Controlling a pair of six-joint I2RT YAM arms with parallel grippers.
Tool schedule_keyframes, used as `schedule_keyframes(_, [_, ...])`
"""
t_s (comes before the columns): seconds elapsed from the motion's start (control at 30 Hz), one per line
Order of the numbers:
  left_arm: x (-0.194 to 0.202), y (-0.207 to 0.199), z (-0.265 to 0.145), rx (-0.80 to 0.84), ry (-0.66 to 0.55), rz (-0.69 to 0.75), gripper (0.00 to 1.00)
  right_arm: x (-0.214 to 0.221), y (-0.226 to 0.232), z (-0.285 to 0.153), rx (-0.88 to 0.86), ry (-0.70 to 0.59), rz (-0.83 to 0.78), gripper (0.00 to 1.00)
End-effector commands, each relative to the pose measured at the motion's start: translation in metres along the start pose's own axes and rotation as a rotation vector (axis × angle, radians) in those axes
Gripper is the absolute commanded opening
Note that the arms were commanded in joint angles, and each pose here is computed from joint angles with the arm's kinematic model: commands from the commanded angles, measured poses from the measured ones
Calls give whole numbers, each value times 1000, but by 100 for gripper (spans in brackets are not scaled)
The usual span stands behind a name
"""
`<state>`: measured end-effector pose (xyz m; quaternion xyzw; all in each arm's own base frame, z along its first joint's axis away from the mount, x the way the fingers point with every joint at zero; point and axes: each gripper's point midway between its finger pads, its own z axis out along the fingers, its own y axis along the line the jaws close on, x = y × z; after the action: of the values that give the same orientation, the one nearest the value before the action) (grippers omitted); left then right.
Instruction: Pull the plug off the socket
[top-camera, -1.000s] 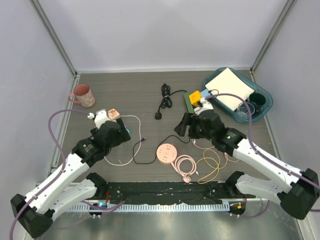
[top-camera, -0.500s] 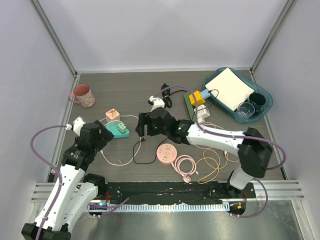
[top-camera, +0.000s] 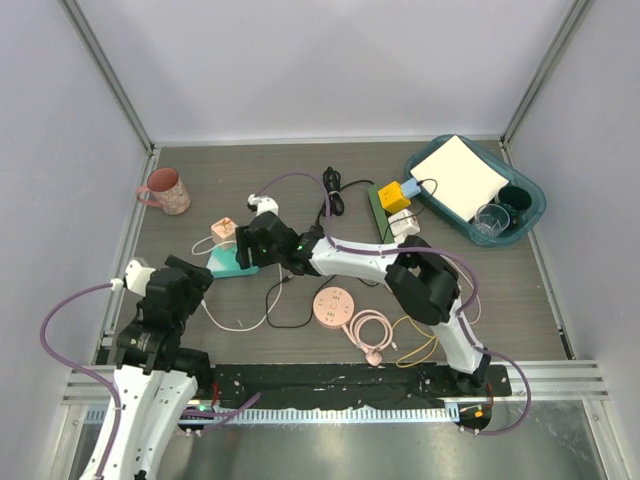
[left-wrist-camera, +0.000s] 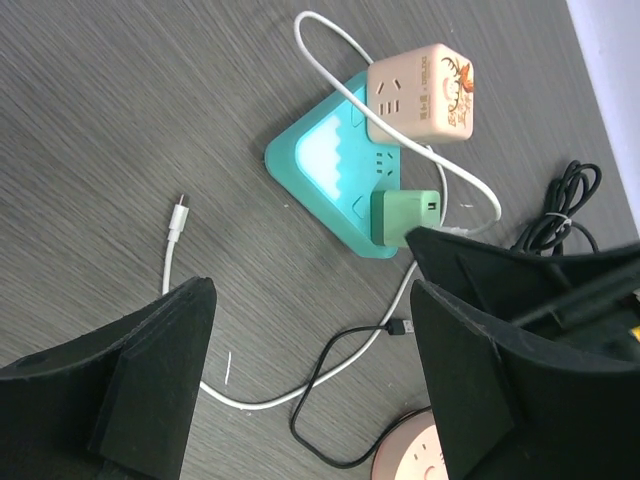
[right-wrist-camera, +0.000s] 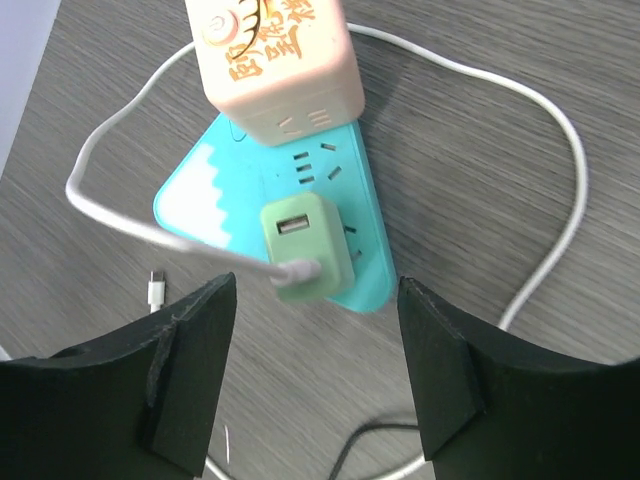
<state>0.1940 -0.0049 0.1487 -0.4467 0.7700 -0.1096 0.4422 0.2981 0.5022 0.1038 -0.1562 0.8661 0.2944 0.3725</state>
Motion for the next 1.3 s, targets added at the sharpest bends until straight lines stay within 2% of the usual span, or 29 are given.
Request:
schedule_keyframes(0.0, [-7,9,0,-25,-54,-45,82,-18,27,15,-60,-40,-27,69])
schedule_keyframes(0.1, [-6,10,1,-25,-52,-46,82,-15,25,28,-36,-21,-53,67])
schedule_keyframes(0.2, [-5,13,4,-36,-55,-54,82,-16,19,31,-3,-33,-64,61])
schedule_keyframes(0.3, [1,11,7,-28,-37,-64,81,-18,14,32,19,-44,-67,44])
schedule_keyframes(0.5, [14,6,14,2,16,-74,81,-8,6,37,47,-18,-80,31])
schedule_keyframes(0.6, [16,7,16,-10,27,-49,81,-5,2,36,59,-14,-75,13])
schedule_keyframes(0.7, [18,5,21,-6,32,-34,81,-8,-3,29,75,-22,-68,1])
schedule_keyframes(1.07, [58,-10,38,115,183,16,86,-27,-9,-10,55,-41,22,1])
schedule_keyframes(1.27, [61,-18,45,160,183,11,86,-32,-10,-29,16,-42,78,1])
